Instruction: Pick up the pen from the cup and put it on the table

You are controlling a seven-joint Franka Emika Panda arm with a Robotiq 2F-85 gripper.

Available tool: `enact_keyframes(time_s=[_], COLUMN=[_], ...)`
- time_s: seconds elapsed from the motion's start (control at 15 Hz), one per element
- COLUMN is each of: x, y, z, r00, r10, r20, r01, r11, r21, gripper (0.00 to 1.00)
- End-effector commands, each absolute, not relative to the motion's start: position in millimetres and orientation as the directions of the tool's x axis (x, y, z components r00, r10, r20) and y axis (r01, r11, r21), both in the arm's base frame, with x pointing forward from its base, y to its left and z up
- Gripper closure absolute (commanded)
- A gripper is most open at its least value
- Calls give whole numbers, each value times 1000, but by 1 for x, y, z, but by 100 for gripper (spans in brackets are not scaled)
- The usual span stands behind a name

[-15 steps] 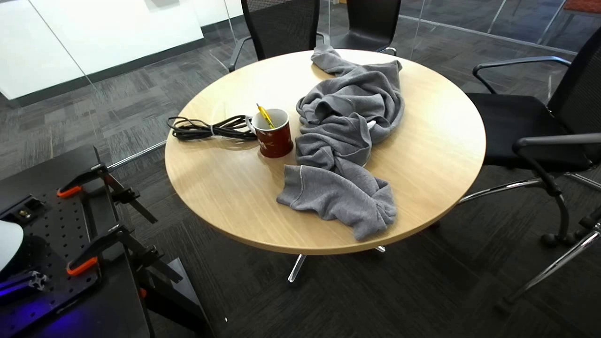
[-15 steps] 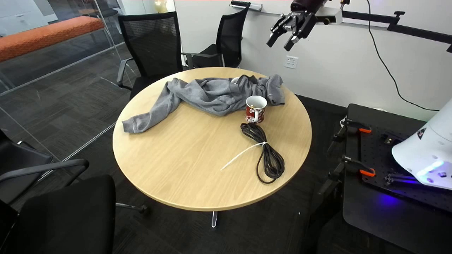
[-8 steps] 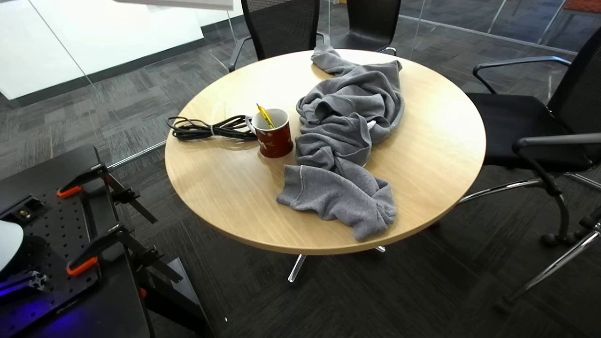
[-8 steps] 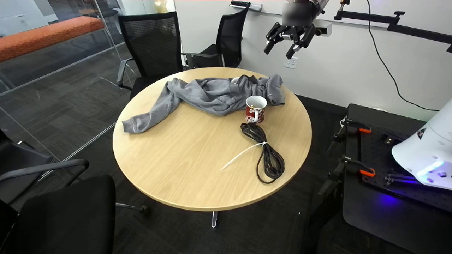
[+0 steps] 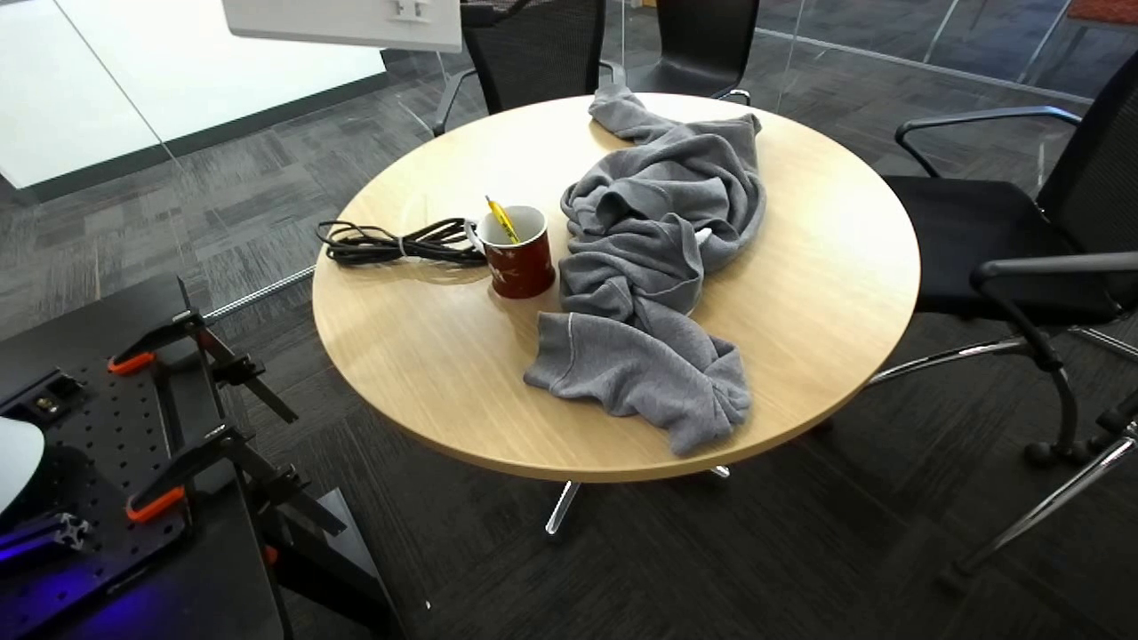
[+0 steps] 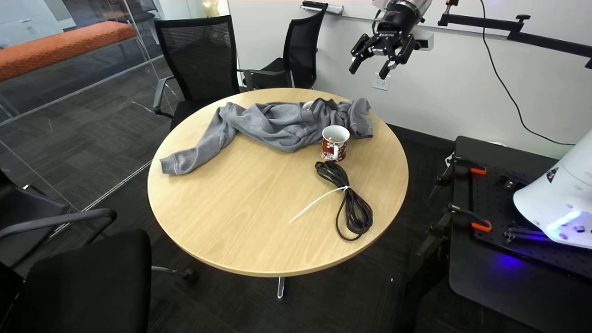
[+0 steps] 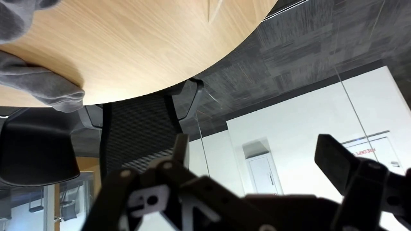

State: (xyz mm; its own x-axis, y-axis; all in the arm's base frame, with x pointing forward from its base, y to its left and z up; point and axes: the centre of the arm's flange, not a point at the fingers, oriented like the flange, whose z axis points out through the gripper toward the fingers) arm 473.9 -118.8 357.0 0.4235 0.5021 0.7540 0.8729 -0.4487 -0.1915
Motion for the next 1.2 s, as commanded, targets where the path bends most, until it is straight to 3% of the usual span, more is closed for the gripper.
enact_keyframes(time_s=[0.0,0.53,1.13], x=[474,494,495], y=[-118,-131,-142], z=[357,306,264], r00=[423,311,132], r10=[503,627,690], r20=[754,714,712], r01=[873,901,946], r11=[-448,-434,-302], r21=[-191,-10,117], gripper=[0,0,0])
